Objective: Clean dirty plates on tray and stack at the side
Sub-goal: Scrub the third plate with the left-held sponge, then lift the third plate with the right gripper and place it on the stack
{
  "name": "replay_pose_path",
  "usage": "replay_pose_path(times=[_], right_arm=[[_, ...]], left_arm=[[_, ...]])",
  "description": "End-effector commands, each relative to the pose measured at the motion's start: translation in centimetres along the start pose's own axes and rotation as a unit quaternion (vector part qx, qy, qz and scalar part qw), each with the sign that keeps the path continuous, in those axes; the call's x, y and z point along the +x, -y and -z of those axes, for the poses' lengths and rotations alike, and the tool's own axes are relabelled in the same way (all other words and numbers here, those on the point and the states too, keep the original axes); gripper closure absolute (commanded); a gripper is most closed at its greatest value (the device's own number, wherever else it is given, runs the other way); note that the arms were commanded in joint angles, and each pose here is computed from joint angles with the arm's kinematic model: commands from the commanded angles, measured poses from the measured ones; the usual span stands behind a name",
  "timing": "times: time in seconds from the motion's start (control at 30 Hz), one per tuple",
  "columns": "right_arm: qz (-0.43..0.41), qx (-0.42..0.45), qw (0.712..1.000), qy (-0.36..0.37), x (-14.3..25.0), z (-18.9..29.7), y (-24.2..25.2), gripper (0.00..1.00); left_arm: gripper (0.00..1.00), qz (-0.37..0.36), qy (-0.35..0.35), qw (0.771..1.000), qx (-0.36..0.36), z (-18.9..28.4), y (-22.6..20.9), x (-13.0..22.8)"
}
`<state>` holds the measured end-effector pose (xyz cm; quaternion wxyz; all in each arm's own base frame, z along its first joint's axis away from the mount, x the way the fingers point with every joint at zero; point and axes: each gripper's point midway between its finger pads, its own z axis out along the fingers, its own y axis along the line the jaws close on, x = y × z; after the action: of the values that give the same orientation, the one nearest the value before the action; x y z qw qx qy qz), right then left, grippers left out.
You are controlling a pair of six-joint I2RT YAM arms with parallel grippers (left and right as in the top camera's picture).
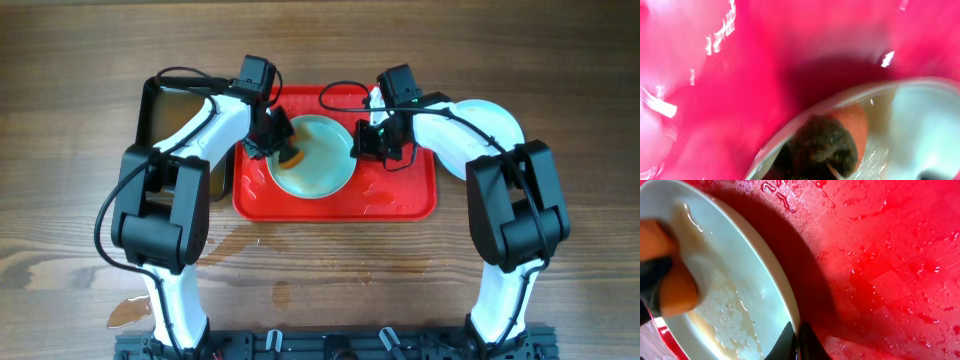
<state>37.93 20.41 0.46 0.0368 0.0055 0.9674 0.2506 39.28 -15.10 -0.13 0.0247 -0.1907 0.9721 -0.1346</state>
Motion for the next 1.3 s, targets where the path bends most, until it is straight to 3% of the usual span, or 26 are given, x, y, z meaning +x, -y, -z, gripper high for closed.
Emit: replay_pose_path(times=[0.0,0.1,0.2,0.3,0.37,0.5,0.6,0.73,0.87,1.0,1.27], right_arm=[[-0.015,0.022,1.000,-0.010,0.5,-0.8,1.6,0.96],[-0.015,0.022,1.000,-0.010,0.5,-0.8,1.6,0.96],[-0.015,0.019,1.000,-0.012,0.5,-0.8,1.5,0.96],[-0.014,0.019,1.000,-0.011,0.5,-0.8,1.5,0.96],[-0.014,0.019,1.000,-0.011,0.5,-0.8,1.5,0.96],[0.018,-0.019,1.000,-0.011,0.3,-0.4,0.3,0.96],[0.031,-0.038,0.998,0.038,-1.6,3.7,-0.7,0.96],[0.046,0.007,0.984,0.170,-4.5,13.1,-1.1,0.96],[0.011,0.224,0.928,0.297,-4.5,21.9,3.0,0.96],[0.023,0.373,0.883,0.284,-2.1,23.2,5.0,0.96],[0.121,0.497,0.786,0.348,-0.6,25.0,-0.5,0.96]], left_arm=[[0.96,-0.096,-0.191,0.976,-0.034,-4.4,-3.5,9.6],[0.96,-0.189,-0.257,0.944,0.083,-3.4,0.5,13.5],[0.96,-0.200,-0.247,0.941,0.115,-2.4,2.3,12.3],[0.96,-0.182,-0.204,0.952,0.137,1.4,4.2,7.1],[0.96,-0.171,-0.145,0.961,0.164,6.1,5.3,2.1],[0.96,-0.172,-0.037,0.962,0.209,13.6,6.2,-3.8],[0.96,-0.173,-0.016,0.962,0.211,14.6,5.9,-4.6],[0.96,-0.174,0.013,0.979,0.110,12.8,3.3,-5.9],[0.96,-0.178,0.027,0.978,0.104,12.6,3.5,-6.5],[0.96,-0.185,0.024,0.977,0.105,11.9,4.1,-6.3],[0.96,-0.188,0.015,0.977,0.103,11.0,4.3,-6.0]])
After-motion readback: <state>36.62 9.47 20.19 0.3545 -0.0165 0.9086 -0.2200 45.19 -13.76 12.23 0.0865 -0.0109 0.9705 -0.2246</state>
